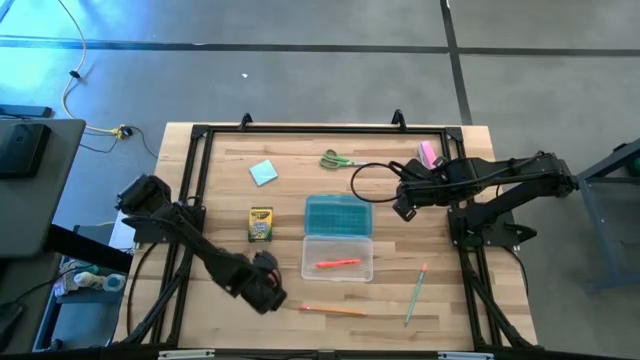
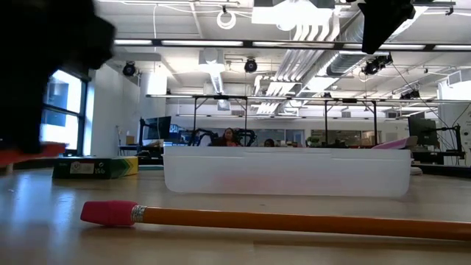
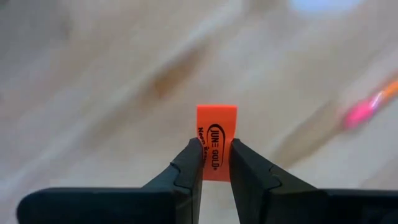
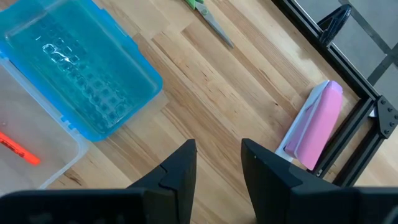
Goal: Pack school essentials
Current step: Put the orange eraser into the blue supply box
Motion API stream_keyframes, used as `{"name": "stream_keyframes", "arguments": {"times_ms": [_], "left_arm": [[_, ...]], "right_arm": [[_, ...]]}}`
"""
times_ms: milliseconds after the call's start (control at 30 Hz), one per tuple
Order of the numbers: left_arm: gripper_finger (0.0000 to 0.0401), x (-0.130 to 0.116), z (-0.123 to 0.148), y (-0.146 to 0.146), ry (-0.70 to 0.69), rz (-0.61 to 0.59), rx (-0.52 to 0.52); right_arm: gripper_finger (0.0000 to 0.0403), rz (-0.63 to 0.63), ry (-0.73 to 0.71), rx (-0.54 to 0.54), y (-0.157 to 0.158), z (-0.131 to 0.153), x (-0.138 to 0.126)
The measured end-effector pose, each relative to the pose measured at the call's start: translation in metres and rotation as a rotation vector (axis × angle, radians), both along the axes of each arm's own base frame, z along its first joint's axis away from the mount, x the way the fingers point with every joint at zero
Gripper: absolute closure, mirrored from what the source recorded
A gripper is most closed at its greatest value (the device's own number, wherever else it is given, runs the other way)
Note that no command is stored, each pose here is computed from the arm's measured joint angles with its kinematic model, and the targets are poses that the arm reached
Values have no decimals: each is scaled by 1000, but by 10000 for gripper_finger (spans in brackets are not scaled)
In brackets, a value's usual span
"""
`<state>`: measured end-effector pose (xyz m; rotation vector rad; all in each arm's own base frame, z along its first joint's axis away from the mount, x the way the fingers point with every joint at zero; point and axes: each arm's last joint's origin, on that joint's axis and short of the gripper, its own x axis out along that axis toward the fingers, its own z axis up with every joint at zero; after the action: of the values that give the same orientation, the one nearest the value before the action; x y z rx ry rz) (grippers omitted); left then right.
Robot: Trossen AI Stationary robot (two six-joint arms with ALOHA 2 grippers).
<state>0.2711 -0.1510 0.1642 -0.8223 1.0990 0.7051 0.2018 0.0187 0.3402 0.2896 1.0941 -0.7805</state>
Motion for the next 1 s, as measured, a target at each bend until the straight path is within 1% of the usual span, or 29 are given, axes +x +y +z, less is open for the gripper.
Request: {"name": "stream_keyframes", "arguments": {"times_ms": [133, 267, 367, 500, 567, 667, 733, 900, 1000], "left_arm": [[346, 10, 14, 20, -88, -4, 68], [346, 26, 27, 46, -181, -82, 129], [346, 43, 36, 66, -278, -179, 163], [346, 62, 45, 90, -405, -342, 149], [346, 68, 47, 101, -441, -432, 153], [346, 70, 46, 115, -430, -585, 200], [346, 69, 45, 122, -408, -655, 220], [346, 72, 36, 138, -391, -706, 173], [346, 76, 29, 138, -387, -736, 173]], "right_arm": [[286, -1, 1, 0, 0, 0, 0], [286, -2, -2, 1, 0, 0, 0], [286, -3, -4, 1, 0, 0, 0], [286, -4, -15, 3, 0, 0, 1], [286, -11, -27, 7, 0, 0, 2], [286, -19, -34, 9, 0, 0, 2], [286, -20, -35, 10, 0, 0, 2], [286, -20, -38, 10, 0, 1, 3], [286, -19, -37, 10, 0, 1, 3]]}}
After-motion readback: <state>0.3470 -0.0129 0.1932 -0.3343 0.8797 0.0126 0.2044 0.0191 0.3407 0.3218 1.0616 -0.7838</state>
